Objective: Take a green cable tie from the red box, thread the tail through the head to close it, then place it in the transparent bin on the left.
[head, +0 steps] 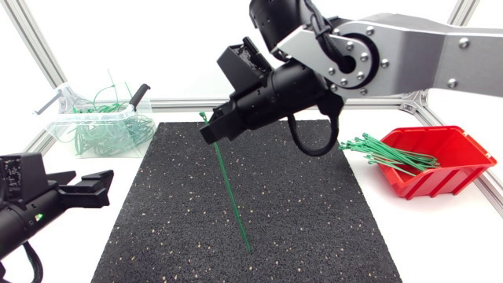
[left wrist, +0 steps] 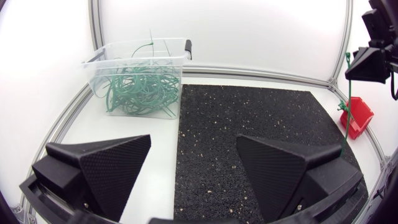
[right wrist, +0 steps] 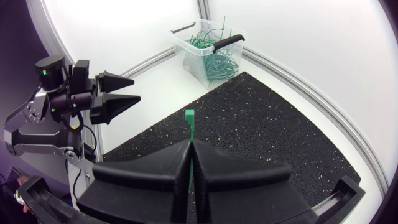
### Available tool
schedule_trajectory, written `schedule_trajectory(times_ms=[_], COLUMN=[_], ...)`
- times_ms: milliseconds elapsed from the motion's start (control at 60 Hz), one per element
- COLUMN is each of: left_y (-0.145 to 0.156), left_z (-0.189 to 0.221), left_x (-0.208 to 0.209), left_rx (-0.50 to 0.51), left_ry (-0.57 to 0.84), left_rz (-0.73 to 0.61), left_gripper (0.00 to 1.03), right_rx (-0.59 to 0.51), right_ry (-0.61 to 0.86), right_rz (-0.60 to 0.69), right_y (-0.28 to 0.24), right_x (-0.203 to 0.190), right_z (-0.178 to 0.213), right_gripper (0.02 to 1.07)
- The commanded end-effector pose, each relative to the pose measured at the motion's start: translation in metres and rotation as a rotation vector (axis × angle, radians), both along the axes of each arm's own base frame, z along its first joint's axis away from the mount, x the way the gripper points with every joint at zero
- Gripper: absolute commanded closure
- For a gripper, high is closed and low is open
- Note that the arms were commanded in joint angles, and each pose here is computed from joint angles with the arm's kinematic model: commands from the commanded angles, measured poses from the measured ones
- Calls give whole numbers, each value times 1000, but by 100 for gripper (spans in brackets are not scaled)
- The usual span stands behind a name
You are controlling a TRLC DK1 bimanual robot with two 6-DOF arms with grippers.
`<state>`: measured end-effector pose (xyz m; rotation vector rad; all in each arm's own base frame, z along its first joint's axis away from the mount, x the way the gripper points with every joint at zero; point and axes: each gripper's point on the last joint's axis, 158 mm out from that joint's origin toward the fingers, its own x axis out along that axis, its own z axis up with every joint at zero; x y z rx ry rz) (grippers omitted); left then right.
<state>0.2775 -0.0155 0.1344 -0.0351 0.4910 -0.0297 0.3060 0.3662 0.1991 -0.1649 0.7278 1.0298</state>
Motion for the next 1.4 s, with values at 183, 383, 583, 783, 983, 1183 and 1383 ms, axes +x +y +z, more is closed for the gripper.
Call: schedule_trajectory(times_ms=[183, 383, 583, 783, 983, 1183, 1383], left_y=[-32, -55, -81, -99, -125, -155, -172], left_z=[19, 30, 28, 20, 16, 14, 3], left_x=[10, 21, 27, 45, 57, 60, 65], left_rx=[8, -19, 29, 34, 56, 71, 102], left_ry=[-45, -49, -85, -47, -22, 7, 43], left_rz=[-110, -152, -171, -159, -165, -176, -158], left_gripper=[6, 7, 10, 10, 10, 10, 10], right_rx=[-7, -37, -39, -36, -59, -76, -96], right_ry=[67, 65, 85, 106, 155, 204, 237], right_rz=[-98, -168, -256, -329, -351, -397, -443], right_y=[19, 22, 22, 24, 32, 32, 30], right_x=[20, 37, 51, 65, 70, 76, 82], right_z=[-7, -12, -13, -14, -23, -31, -38], right_gripper=[101, 101, 101, 101, 101, 101, 101])
